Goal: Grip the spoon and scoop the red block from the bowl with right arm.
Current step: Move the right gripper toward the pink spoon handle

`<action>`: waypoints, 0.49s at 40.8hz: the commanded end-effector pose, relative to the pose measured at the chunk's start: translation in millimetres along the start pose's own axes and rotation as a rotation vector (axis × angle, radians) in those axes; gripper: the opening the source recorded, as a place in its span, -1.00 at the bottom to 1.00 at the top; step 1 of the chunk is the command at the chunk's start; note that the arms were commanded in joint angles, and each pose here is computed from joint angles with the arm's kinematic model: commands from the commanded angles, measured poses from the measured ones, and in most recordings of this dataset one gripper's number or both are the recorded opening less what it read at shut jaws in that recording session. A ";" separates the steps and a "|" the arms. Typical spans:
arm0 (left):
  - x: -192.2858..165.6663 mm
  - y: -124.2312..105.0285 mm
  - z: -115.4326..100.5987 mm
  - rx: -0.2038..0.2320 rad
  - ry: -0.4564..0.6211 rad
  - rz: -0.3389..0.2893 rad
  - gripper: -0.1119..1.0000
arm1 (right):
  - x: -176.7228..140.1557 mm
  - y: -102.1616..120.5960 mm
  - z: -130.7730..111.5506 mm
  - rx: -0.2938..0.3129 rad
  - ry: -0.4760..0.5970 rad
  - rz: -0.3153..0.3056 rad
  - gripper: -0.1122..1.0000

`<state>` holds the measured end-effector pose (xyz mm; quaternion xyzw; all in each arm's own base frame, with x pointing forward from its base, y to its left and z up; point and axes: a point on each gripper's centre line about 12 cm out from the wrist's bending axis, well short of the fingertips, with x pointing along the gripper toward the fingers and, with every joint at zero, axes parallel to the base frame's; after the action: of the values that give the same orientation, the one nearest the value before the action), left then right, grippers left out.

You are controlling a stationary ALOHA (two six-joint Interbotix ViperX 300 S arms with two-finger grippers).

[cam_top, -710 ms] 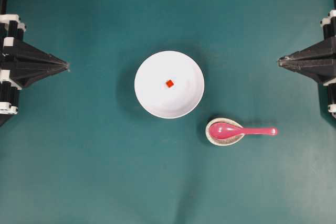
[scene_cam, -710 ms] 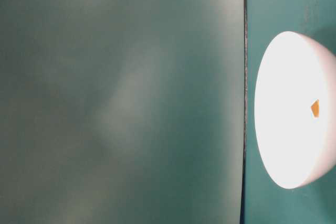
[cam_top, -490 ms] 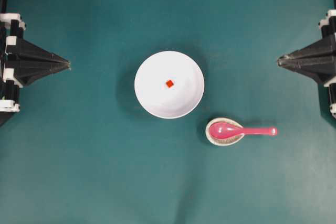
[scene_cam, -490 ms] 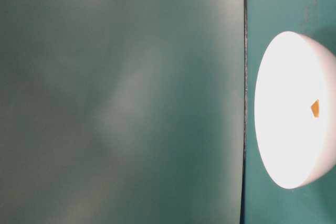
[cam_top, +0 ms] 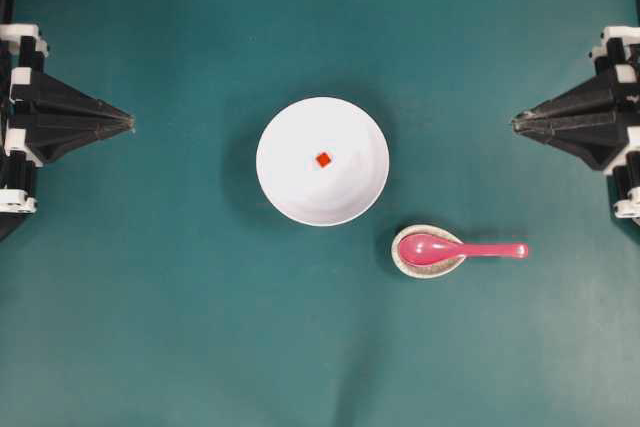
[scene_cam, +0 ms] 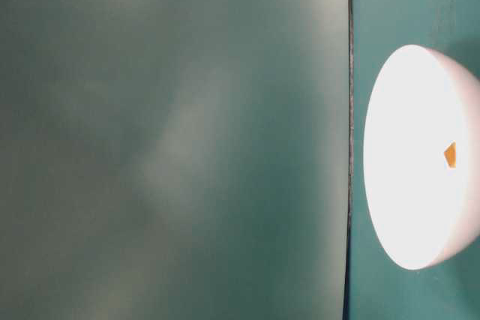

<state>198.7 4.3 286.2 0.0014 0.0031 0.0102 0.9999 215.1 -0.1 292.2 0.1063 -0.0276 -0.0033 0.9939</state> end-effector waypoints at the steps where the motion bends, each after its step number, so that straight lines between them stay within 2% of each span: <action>1: 2.0 0.3 12.0 0.005 -0.031 0.001 -0.79 | 3.9 -0.8 -0.4 0.067 0.006 -0.011 -0.13; 3: 2.0 0.6 12.0 0.005 -0.031 0.003 -0.79 | 6.0 -2.8 -7.6 0.093 0.035 -0.024 0.12; 6: 2.0 0.6 12.0 0.003 -0.031 0.003 -0.79 | 10.1 -2.6 -22.6 0.100 0.097 -0.025 0.30; 15: 1.5 0.6 12.6 0.000 -0.034 0.003 -0.79 | 16.8 8.8 -75.6 0.088 0.241 0.024 0.25; 20: 1.5 0.6 12.6 0.000 -0.034 0.003 -0.79 | 12.4 13.6 -106.1 0.131 0.243 0.032 0.24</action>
<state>198.3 4.3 287.4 0.0006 0.0008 0.0102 0.9999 232.8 29.8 198.5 0.1558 0.1071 0.0251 0.9816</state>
